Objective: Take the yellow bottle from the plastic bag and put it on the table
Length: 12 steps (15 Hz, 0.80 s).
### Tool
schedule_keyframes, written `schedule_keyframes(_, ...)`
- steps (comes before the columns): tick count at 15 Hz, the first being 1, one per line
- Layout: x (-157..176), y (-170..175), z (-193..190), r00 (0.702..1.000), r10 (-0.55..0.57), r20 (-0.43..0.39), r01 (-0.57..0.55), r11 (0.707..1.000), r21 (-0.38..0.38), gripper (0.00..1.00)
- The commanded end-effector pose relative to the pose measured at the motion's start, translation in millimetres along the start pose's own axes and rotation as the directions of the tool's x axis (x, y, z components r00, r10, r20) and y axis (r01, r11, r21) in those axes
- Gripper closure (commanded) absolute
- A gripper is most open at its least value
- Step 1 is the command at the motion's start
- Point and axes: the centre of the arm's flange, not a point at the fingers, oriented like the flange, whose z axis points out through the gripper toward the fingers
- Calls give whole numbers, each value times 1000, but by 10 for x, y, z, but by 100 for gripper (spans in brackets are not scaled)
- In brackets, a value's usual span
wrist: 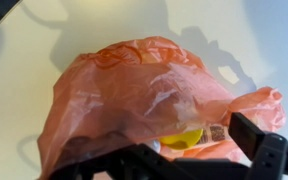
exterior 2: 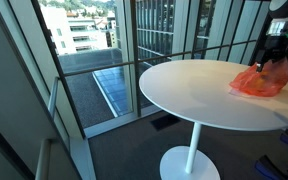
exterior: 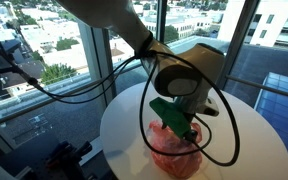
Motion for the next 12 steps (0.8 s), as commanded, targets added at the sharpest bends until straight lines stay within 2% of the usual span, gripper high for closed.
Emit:
schedule_keyframes(1, 34, 61, -21, 1000, 11, -23, -11, 1000, 3, 0)
schedule_keyframes(6, 149, 98, -24, 995, 57, -87, -57, 998, 2, 0)
schedule_keyframes(12, 96, 78, 7, 991, 75, -110, -76, 997, -11, 0)
